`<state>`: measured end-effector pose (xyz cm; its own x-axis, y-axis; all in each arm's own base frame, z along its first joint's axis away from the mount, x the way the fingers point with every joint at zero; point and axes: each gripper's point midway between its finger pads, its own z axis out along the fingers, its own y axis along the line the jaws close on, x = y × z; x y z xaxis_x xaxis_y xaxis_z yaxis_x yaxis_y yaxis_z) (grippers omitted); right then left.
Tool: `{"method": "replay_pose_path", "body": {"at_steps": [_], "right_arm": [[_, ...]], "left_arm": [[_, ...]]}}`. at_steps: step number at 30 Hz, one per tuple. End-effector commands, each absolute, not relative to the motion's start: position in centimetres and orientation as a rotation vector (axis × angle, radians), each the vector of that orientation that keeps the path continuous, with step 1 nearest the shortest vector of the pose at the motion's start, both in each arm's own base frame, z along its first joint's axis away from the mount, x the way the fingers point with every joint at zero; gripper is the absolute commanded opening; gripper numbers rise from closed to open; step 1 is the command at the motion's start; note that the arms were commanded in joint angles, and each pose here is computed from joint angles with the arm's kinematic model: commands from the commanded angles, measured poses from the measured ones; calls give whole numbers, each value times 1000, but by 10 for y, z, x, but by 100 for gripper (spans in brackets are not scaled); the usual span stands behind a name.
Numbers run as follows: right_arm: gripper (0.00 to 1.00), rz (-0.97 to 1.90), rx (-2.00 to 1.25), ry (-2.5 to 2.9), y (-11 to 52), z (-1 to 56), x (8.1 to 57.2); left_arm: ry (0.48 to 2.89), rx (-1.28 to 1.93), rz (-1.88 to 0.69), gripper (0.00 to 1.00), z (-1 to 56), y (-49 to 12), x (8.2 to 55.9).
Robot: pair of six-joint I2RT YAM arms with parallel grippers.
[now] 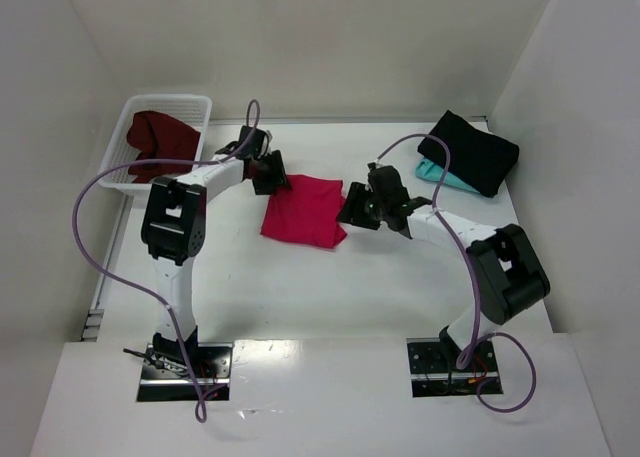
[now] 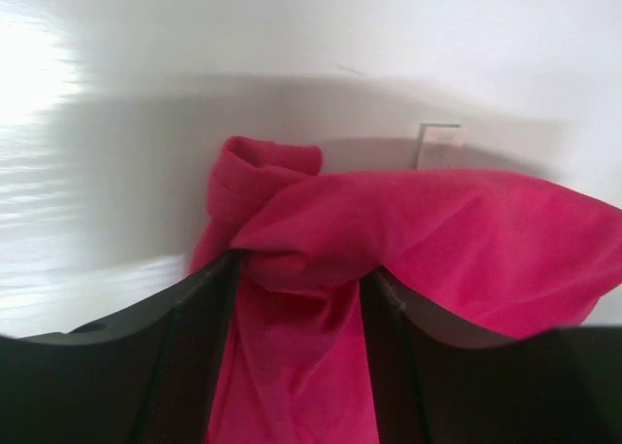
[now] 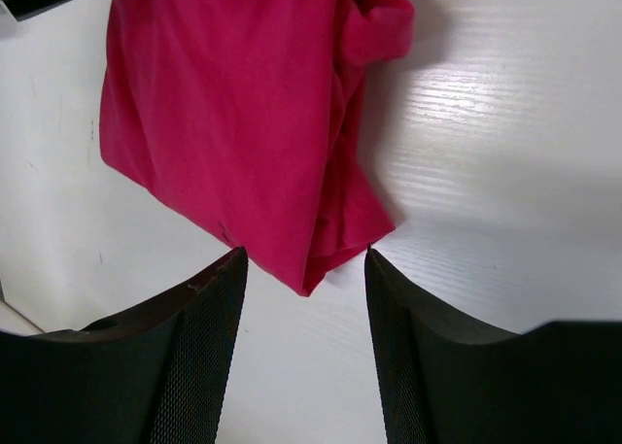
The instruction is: Fold and stack the t-shirts
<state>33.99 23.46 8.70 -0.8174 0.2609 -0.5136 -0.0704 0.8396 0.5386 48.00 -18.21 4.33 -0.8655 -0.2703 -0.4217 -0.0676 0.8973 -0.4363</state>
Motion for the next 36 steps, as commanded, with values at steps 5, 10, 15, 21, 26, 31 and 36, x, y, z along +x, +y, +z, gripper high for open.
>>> {"method": "replay_pose_path", "body": {"at_steps": [5, 10, 15, 21, 26, 31, 36], "right_arm": [[60, 779, 122, 2381, 252, 92, 342], [70, 731, 149, 2393, 253, 77, 349], [80, 665, 169, 2375, 249, 72, 365], [81, 639, 150, 2404, 260, 56, 385], [81, 639, 132, 2438, 269, 45, 394], [75, 685, 137, 2454, 277, 35, 395], [66, 775, 139, 2509, 290, 16, 386]], "left_arm": [[2469, -250, -637, 70, 86, -173, 492], [2399, -188, -713, 80, 135, -178, 475], [2317, -170, -706, 87, 180, -165, 447], [2352, -161, -677, 91, 178, -155, 411], [2372, -167, -673, 91, 172, -151, 389], [2401, -181, -704, 92, 163, -150, 379], [2404, -171, -727, 92, 163, -152, 373]]}}
